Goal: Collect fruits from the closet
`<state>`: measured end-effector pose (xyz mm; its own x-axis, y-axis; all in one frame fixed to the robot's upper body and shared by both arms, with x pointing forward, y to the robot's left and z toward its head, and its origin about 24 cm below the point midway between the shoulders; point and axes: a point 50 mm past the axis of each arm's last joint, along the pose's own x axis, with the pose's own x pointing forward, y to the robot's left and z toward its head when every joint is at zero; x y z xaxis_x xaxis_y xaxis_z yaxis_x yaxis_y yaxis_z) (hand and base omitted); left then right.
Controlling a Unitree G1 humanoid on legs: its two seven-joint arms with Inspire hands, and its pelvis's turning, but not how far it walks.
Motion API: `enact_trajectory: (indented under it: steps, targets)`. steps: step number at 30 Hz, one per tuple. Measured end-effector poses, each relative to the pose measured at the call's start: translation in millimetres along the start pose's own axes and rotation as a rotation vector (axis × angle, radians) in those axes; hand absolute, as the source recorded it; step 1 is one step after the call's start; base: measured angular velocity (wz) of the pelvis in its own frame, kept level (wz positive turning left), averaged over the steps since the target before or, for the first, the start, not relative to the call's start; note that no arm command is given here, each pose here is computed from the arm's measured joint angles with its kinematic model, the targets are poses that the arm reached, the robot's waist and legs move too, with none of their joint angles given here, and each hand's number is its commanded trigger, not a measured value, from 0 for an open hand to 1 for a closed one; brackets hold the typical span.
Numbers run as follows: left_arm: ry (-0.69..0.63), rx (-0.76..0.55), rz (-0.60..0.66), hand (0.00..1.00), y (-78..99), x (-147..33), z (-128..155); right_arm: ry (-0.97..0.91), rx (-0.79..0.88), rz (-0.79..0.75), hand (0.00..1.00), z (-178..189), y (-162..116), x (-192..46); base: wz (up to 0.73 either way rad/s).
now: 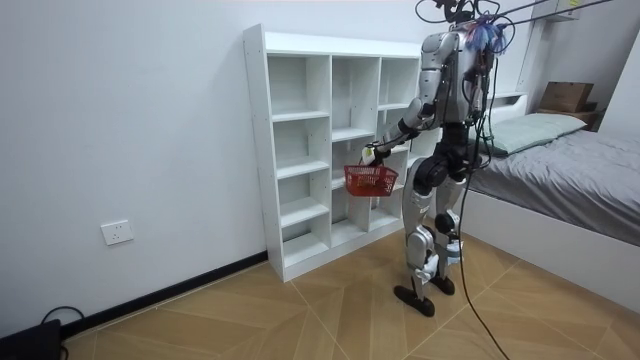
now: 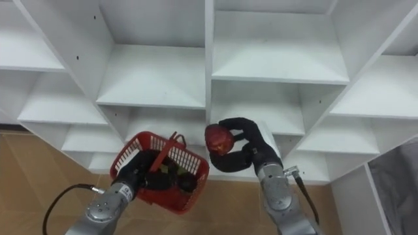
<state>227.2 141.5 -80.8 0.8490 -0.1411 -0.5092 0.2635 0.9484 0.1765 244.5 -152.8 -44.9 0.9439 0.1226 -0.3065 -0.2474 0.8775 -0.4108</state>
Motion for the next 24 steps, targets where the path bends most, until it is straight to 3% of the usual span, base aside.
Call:
enact_trajectory:
  steps: [10,24]
  targets:
    - [-0.064,-0.001,-0.001,1.0,-0.4,0.4,14,0.005,-0.028,0.087,1.0,-3,23,-6,0.0]
    - [-0.063,0.022,-0.019,1.0,2.3,-0.7,12,-0.001,-0.101,0.152,1.0,-3,28,-7,0.0]
